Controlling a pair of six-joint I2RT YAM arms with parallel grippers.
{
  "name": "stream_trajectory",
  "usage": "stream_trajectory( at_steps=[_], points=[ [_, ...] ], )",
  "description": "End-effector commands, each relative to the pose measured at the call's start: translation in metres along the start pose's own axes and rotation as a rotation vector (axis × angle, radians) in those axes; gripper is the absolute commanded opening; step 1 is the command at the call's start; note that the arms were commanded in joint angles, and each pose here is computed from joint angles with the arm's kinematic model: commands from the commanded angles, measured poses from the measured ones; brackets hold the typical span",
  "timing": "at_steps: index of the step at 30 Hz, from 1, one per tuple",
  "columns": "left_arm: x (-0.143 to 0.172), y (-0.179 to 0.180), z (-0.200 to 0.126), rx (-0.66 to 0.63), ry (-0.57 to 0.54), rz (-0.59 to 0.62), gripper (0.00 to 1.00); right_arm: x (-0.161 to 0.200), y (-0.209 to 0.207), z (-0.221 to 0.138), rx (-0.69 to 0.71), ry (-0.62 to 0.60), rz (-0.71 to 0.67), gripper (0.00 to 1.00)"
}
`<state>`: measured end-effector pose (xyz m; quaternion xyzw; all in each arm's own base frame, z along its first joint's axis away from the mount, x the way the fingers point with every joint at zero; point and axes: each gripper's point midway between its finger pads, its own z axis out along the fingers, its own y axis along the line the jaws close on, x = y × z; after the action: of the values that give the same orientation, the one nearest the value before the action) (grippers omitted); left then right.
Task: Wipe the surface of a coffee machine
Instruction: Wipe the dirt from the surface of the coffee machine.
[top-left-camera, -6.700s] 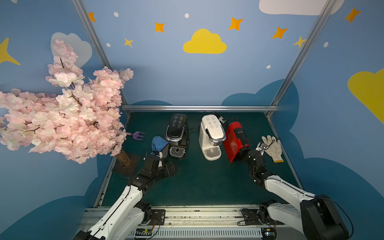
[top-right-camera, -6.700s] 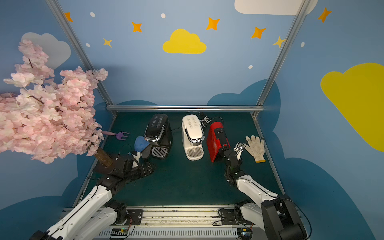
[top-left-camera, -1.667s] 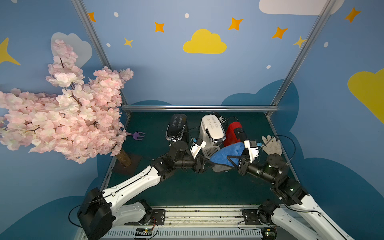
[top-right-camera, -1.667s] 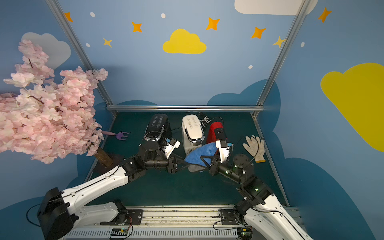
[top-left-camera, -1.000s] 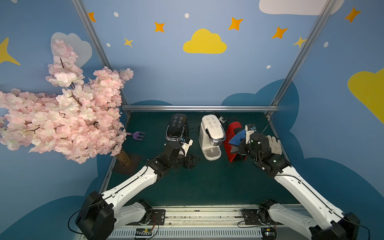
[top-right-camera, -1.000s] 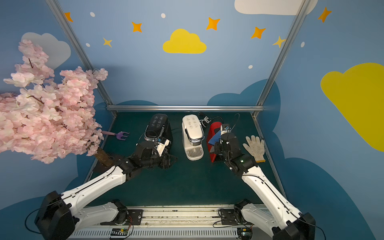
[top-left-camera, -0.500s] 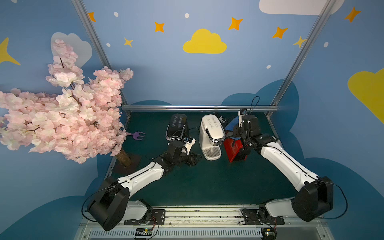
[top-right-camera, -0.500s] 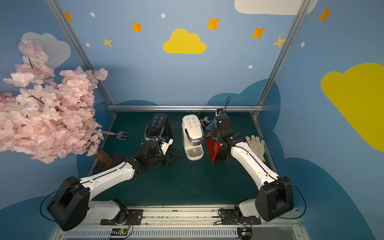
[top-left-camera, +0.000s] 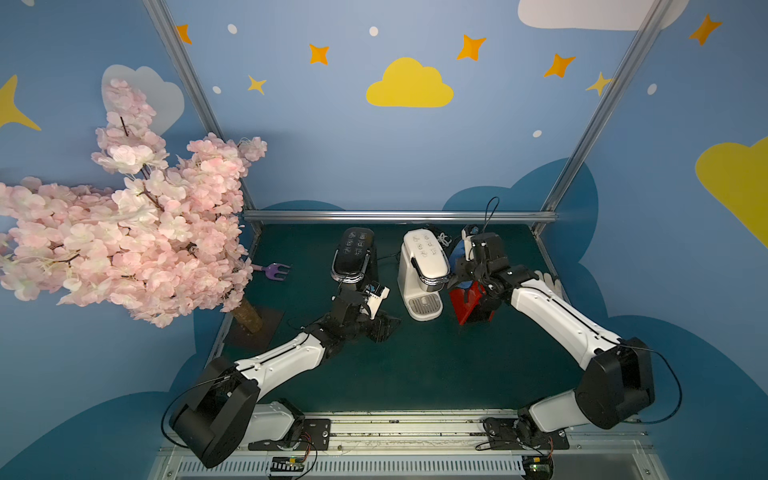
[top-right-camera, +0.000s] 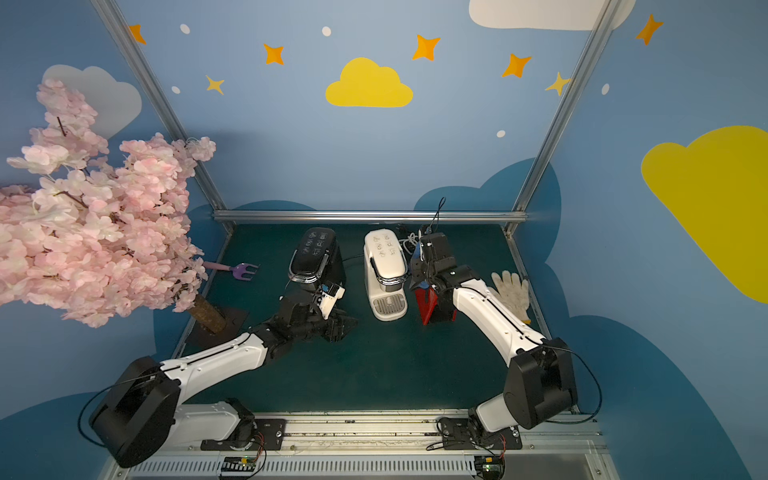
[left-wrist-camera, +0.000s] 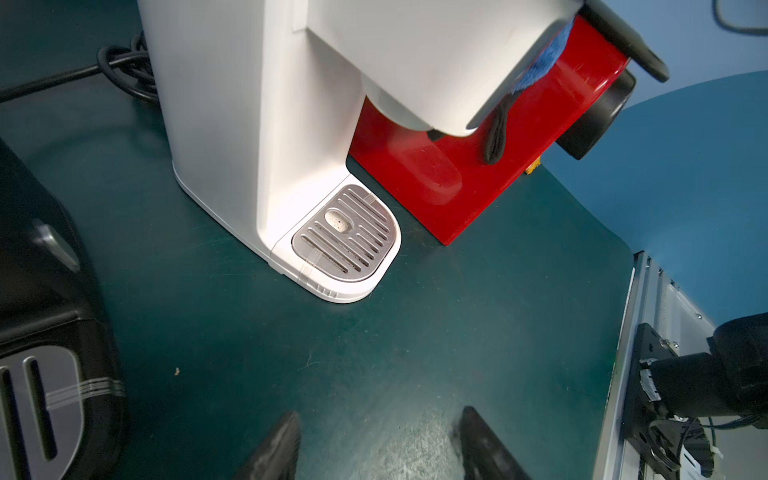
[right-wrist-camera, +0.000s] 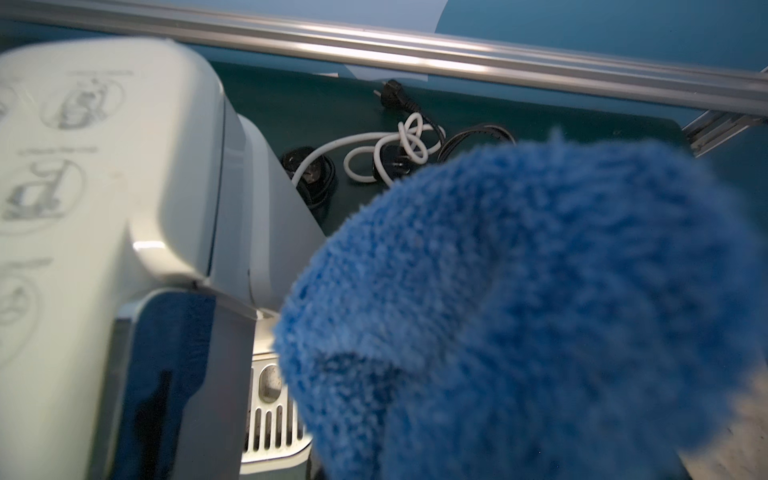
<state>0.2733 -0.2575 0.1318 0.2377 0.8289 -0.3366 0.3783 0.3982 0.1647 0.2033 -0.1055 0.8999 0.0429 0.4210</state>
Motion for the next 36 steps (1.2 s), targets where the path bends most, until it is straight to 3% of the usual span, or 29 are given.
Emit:
stream_trajectory(
  at_steps=[1, 8, 17, 28, 36],
  points=[
    [-0.011, -0.004, -0.007, 0.008, -0.048, 0.032, 0.62, 0.023, 0.004, -0.005, -0.007, 0.052, -0.014, 0.00],
    [-0.007, 0.000, -0.006, -0.009, -0.039, 0.044, 0.62, 0.041, -0.006, 0.010, 0.071, 0.076, -0.037, 0.00],
    [-0.003, 0.005, -0.001, -0.021, -0.024, 0.044, 0.62, 0.059, -0.001, 0.020, 0.070, 0.085, -0.022, 0.00],
    [0.008, 0.015, 0.013, -0.037, 0.024, 0.012, 0.62, 0.007, -0.015, -0.036, 0.065, -0.070, 0.023, 0.00],
    [0.008, 0.025, 0.012, -0.071, 0.023, 0.003, 0.62, -0.029, -0.035, -0.074, 0.072, -0.263, 0.079, 0.00]
  ],
)
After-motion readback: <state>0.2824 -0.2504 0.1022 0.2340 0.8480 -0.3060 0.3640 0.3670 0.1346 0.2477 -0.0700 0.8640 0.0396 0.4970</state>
